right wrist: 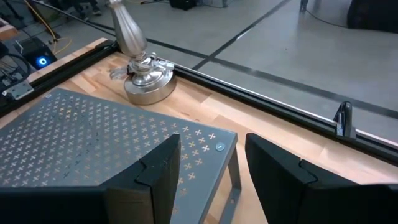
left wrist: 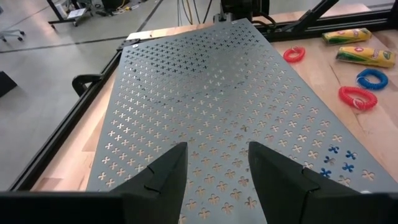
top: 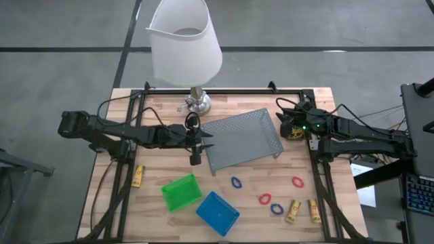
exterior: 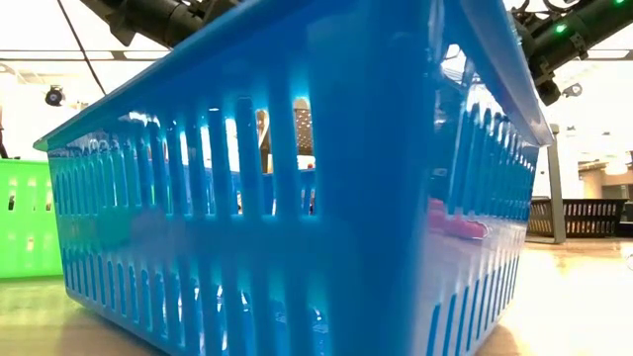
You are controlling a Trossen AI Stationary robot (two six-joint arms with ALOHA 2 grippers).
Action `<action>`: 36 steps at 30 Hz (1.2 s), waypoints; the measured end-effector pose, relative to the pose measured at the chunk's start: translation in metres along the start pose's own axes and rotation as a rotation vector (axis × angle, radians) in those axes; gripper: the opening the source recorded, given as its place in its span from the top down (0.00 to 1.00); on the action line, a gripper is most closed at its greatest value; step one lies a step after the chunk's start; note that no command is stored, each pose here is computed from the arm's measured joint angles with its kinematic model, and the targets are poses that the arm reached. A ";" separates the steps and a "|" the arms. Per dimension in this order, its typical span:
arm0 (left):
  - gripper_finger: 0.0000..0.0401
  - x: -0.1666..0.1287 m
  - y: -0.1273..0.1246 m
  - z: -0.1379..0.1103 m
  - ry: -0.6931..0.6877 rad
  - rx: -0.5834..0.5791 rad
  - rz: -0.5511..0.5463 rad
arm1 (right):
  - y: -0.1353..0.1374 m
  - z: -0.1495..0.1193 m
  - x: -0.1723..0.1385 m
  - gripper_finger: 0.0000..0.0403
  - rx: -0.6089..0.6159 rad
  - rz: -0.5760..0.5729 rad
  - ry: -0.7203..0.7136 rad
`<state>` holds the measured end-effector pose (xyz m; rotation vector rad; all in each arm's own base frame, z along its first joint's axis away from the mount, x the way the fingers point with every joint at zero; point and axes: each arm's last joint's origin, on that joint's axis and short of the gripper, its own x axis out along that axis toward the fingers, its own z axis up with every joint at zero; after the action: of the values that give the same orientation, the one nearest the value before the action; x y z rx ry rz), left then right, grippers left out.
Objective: Pick & Place Office Desk Supplies
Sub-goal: Put the crayon box into the blue basket
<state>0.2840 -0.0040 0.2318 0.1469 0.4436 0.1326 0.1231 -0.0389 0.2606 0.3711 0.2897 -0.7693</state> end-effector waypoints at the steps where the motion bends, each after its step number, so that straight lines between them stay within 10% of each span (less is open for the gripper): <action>1: 0.56 0.000 0.000 0.000 0.002 0.000 0.000 | 0.000 0.000 0.000 0.56 0.000 0.000 0.000; 20: 0.56 0.000 0.000 -0.001 0.006 0.005 0.000 | 0.012 -0.007 0.008 0.56 0.177 0.019 0.057; 36: 0.56 0.000 0.000 -0.001 0.007 0.005 0.000 | 0.103 -0.009 0.004 0.56 0.091 0.267 0.153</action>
<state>0.2837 -0.0040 0.2313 0.1513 0.4504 0.1316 0.1991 0.0304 0.2738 0.5446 0.3414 -0.4937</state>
